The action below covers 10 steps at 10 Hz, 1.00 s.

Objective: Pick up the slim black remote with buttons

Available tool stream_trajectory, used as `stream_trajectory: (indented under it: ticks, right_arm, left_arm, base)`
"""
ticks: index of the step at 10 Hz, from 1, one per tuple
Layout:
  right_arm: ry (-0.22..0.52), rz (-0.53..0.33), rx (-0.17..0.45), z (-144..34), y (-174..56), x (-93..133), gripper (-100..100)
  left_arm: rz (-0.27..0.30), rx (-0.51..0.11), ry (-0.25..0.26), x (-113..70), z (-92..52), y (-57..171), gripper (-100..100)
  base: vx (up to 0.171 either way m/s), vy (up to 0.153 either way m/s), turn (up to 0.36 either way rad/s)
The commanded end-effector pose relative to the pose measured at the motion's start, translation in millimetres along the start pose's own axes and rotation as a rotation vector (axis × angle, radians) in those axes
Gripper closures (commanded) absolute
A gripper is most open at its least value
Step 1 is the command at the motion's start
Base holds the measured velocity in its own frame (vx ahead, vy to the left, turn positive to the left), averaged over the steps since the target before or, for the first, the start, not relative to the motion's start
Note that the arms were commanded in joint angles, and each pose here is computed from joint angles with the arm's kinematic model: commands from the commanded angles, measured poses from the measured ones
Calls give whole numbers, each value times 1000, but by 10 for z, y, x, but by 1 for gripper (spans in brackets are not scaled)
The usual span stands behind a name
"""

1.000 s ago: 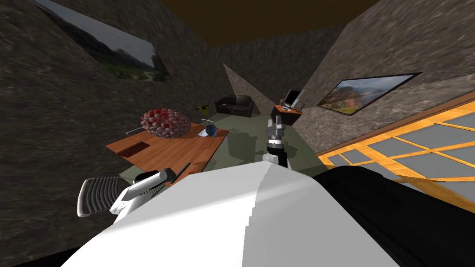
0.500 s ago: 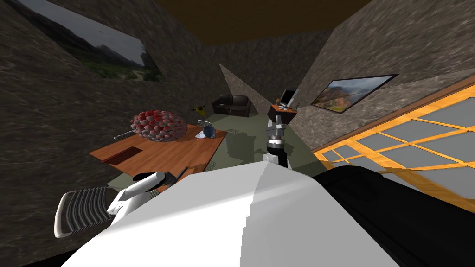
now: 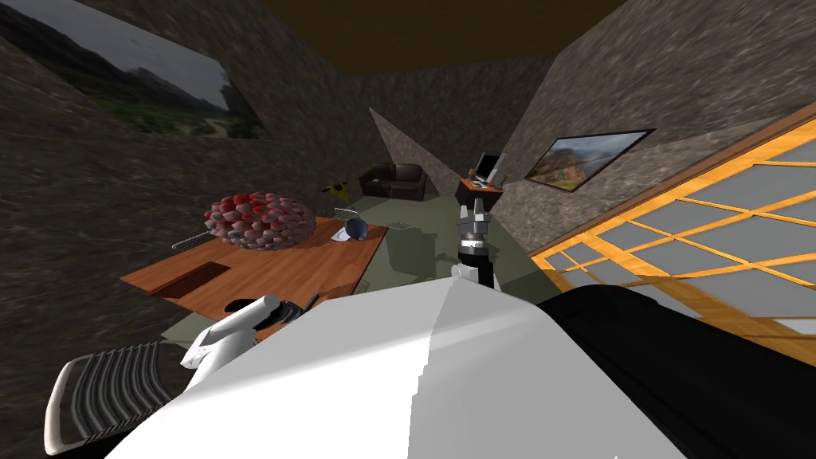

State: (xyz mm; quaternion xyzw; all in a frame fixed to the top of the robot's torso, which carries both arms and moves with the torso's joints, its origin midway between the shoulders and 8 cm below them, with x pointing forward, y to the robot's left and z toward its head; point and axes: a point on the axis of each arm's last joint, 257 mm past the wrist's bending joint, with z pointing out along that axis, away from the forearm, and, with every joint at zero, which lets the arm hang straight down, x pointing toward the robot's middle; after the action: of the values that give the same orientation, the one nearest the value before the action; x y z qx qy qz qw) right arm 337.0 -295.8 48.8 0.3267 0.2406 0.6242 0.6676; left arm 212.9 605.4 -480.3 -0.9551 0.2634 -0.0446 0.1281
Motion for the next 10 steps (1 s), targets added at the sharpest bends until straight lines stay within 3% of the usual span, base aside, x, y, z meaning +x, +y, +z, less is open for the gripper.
stream_trajectory:
  ticks: [1, 6, 8, 9, 10]
  right_arm:
    - [0, 0, 0, 0, 0, 0, 0]
    - [0, 0, 0, 0, 0, 0, 0]
    - [0, 0, 0, 0, 0, 0, 0]
    - [0, 0, 0, 0, 0, 0, 0]
    - [0, 0, 0, 0, 0, 0, 0]
  left_arm:
    - [-22, -37, -7, -37, 6, 79, -100]
    - [-140, -198, -34, -168, 4, 393, -100]
    - [-164, -234, -42, -202, -3, 471, -100]
    - [-157, -221, -39, -192, -8, 440, -100]
    - [-158, -225, -40, -196, -8, 447, 0]
  base:
    - [28, 33, -49]
    - [30, 38, -95]
    - [20, 34, -48]
    - [10, 14, -11]
    - [0, 0, 0]
